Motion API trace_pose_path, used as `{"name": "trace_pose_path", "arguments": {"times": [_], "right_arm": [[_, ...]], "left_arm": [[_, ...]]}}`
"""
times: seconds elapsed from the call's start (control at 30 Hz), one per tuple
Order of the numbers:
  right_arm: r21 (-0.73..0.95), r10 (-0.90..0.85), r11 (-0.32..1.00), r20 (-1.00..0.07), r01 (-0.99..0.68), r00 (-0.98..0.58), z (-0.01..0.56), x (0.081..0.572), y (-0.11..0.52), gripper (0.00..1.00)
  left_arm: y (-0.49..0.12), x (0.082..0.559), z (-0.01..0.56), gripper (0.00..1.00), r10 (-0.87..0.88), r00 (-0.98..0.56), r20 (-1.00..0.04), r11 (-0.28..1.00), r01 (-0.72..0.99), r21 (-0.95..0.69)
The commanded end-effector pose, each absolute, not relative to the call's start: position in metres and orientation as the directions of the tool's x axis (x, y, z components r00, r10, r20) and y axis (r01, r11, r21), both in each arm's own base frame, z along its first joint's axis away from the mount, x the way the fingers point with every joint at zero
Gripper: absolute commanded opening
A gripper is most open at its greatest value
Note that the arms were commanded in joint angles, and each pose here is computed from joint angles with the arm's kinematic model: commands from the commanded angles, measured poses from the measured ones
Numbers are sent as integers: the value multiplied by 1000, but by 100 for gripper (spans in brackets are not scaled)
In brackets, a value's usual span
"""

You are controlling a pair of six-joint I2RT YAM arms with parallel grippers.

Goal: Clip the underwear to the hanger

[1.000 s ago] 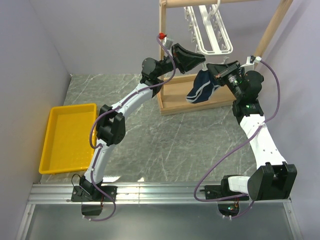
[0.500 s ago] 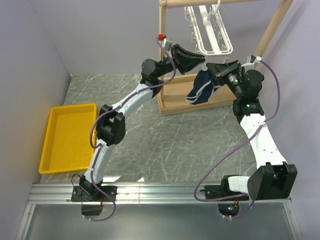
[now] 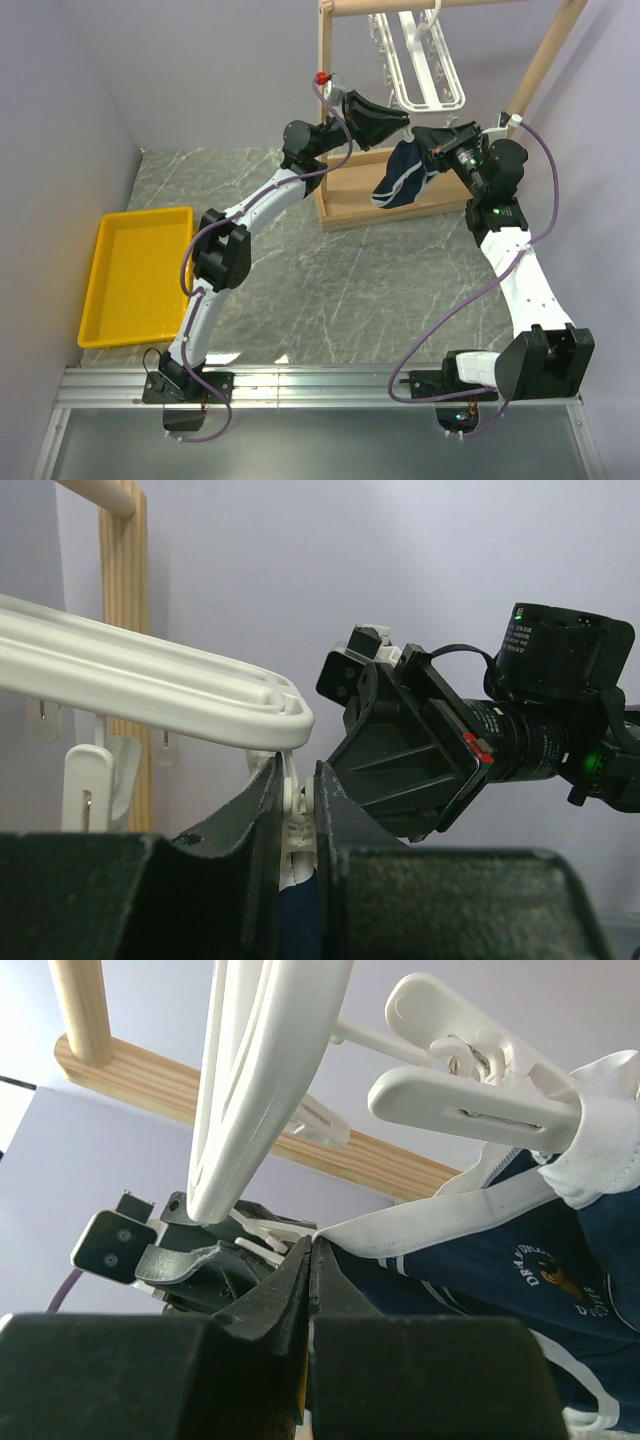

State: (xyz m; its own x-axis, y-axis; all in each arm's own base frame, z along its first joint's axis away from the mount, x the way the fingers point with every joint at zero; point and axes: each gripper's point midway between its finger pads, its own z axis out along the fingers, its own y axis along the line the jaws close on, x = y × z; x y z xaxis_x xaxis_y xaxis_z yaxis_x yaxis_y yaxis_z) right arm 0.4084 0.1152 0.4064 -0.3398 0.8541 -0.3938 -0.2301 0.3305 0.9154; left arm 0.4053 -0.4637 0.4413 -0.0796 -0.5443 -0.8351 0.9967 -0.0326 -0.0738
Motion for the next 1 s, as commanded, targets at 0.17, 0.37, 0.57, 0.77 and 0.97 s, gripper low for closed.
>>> {"name": "trace_pose_path", "arguments": {"times": [0.17, 0.37, 0.57, 0.77, 0.97], "right_arm": [[909, 854, 296, -389, -292, -345, 437, 402, 121, 0], [909, 852, 294, -390, -296, -349, 439, 402, 122, 0], [904, 850, 296, -397, -310, -347, 441, 402, 123, 0], [896, 842, 297, -409, -331, -352, 446, 404, 125, 0], [896, 841, 293, -408, -334, -355, 448, 404, 126, 0]], "left_arm": [[-483, 364, 419, 1, -451, -65, -890, -170, 985, 14], [-484, 364, 419, 2, -448, -72, -891, -173, 985, 7], [-482, 363, 421, 2, -449, -73, -891, -176, 984, 9], [-479, 367, 425, 9, -442, -86, -893, -173, 985, -9], [-478, 368, 426, 19, -434, -94, -896, -177, 984, -17]]}}
